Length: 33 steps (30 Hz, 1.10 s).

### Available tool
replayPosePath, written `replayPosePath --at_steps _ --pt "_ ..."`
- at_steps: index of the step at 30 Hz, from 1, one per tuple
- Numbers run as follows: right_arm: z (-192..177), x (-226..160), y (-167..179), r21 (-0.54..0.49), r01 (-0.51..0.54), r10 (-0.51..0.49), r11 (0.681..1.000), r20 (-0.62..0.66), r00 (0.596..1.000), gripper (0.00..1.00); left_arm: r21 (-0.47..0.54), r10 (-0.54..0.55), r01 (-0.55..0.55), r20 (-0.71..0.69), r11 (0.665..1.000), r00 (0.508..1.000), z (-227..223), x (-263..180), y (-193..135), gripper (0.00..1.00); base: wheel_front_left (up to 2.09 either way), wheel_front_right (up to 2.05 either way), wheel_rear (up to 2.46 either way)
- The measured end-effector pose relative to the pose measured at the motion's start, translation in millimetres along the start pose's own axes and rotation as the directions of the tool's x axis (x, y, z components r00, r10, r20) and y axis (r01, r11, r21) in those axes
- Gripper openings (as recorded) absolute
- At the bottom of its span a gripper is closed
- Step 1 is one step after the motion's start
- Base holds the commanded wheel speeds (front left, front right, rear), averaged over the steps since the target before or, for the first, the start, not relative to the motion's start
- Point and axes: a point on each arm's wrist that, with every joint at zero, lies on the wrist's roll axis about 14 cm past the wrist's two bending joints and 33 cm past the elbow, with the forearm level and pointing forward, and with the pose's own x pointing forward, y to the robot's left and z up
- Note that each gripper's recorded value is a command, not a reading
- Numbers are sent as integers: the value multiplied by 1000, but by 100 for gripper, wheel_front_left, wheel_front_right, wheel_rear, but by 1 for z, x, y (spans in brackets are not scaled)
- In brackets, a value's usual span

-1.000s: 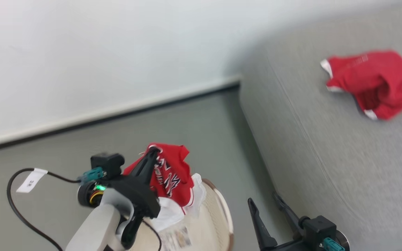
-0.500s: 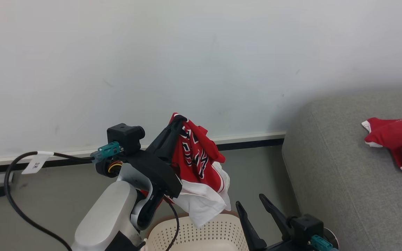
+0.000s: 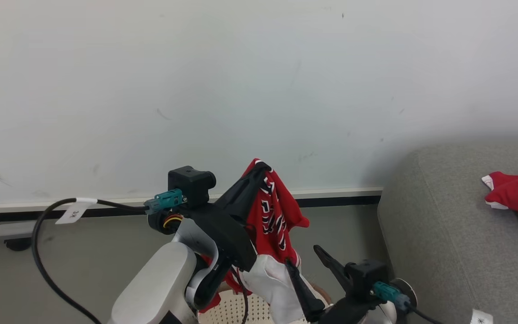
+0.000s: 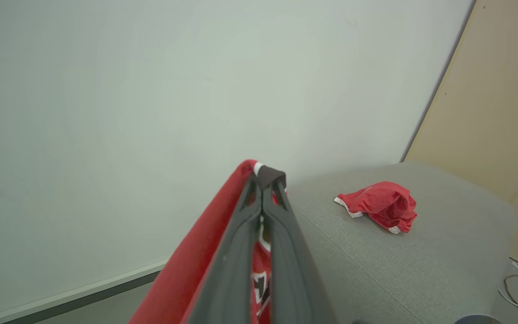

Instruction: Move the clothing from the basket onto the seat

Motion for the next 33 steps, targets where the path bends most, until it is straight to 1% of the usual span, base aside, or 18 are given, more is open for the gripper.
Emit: replayPosePath --at_steps 5,10,13,16,18,22,23,24,25,26,31,32,33 --pt "-10 11 -1 -16 -21 20 1000 -65 998 100 -2 -54 54 -15 999 998 -1 -3 -18 0 0 0 0" --pt "-18 15 -14 -16 8 -10 1000 -106 994 100 -19 -109 109 -28 994 994 1 -7 -38 0 0 0 0" --pt "-25 15 -15 -7 11 -12 1000 -132 991 100 -29 -140 139 -31 990 990 3 -10 -50 0 0 0 0" --pt "-31 16 -14 3 7 -6 1000 -147 989 100 -62 -189 186 -40 981 981 4 -14 -65 0 0 0 0" --pt "-31 18 -15 3 6 -5 1000 -149 989 100 -60 -227 223 -52 973 973 4 -16 -78 0 0 0 0" --pt "-30 19 -18 14 14 -12 1000 -142 990 100 -85 -300 294 -63 952 952 4 -21 -102 0 0 0 0" --pt "-28 19 -21 22 23 -20 999 -129 991 91 -89 -318 312 -66 946 946 4 -22 -109 0 0 0 0" --pt "-26 19 -22 24 29 -26 999 -119 993 46 -92 -322 315 -63 944 945 5 -22 -111 0 0 0 0" --pt "-23 19 -24 25 33 -31 999 -103 994 20 -97 -321 315 -61 944 945 5 -22 -112 0 0 0 0" --pt "-23 19 -25 24 37 -34 999 -102 994 0 -97 -322 315 -60 944 945 5 -21 -112 0 0 0 0" --pt "-22 16 -33 24 61 -58 998 -97 994 0 -79 -288 283 -61 956 956 0 -18 -105 0 0 0 0" --pt "-21 15 -34 22 64 -62 998 -95 994 0 -60 -273 269 -56 961 960 -1 -17 -100 2 0 0 0" --pt "-21 15 -34 21 66 -64 998 -93 994 0 -23 -257 256 -59 966 965 -3 -16 -94 29 0 0 0"
